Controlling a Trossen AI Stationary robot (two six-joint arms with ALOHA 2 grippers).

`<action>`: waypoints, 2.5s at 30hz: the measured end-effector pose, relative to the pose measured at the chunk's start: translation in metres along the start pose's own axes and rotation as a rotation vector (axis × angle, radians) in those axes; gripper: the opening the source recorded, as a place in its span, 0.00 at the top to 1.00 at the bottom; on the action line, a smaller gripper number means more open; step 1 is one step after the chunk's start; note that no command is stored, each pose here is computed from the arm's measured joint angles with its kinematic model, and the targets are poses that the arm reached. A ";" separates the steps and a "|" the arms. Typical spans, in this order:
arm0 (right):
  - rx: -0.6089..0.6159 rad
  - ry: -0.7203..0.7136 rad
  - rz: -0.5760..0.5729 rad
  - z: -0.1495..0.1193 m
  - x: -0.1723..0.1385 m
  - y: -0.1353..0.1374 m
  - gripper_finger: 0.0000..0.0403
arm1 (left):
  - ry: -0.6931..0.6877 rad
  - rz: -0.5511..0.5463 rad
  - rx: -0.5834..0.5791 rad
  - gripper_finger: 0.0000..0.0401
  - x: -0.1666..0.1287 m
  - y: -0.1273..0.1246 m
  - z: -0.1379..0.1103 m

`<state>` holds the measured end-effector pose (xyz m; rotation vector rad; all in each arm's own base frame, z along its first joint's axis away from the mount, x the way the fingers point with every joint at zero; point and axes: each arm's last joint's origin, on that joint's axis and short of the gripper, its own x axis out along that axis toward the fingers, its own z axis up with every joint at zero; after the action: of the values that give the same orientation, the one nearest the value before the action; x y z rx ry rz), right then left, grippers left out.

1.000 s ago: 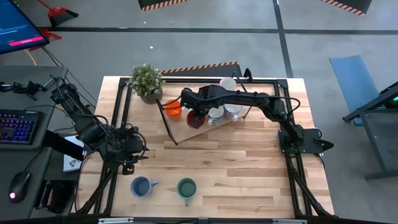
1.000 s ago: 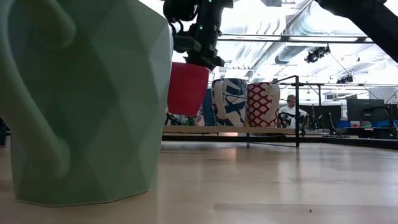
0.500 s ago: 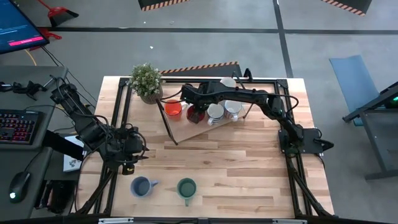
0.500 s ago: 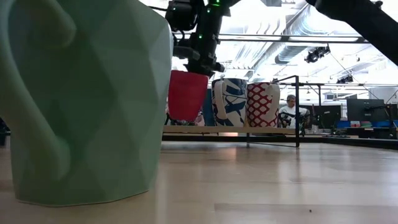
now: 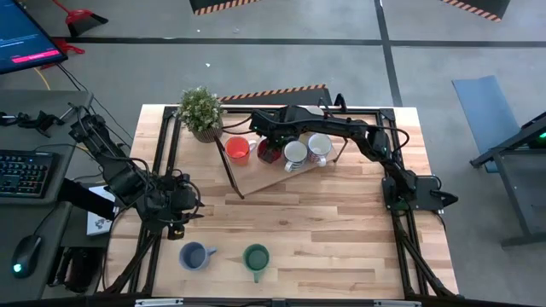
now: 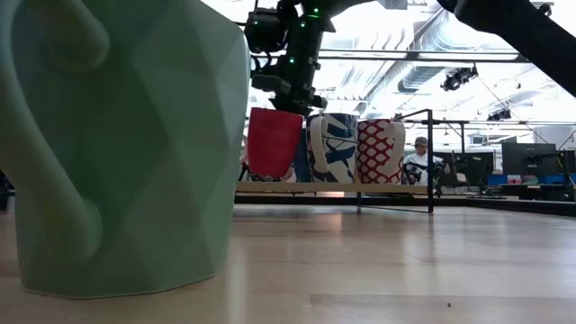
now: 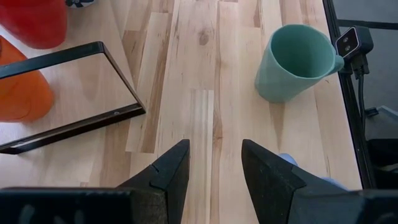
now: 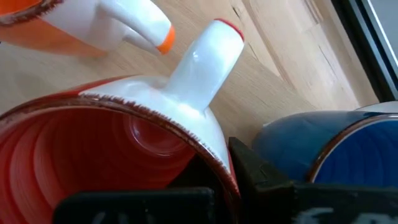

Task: Place coffee mugs
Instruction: Put the red mug on the shelf

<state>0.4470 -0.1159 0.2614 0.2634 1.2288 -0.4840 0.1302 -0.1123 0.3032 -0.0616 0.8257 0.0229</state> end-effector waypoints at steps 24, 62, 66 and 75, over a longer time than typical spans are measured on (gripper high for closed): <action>0.001 -0.026 0.029 0.004 0.001 -0.001 1.00 | 0.000 0.000 0.000 0.67 0.000 0.000 0.000; 0.025 -0.021 -0.009 0.008 -0.002 -0.004 0.78 | 0.000 0.000 0.000 0.67 0.000 0.000 0.000; 0.027 -0.055 -0.010 0.013 -0.022 -0.006 0.78 | 0.000 0.000 0.001 0.67 0.000 0.000 0.000; 0.067 0.016 0.078 -0.002 -0.047 0.011 0.78 | 0.001 0.001 0.002 0.67 0.000 0.000 0.000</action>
<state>0.4390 -0.0955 0.3041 0.3720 1.2148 -0.4570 0.1302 -0.1123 0.3031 -0.0593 0.8267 0.0232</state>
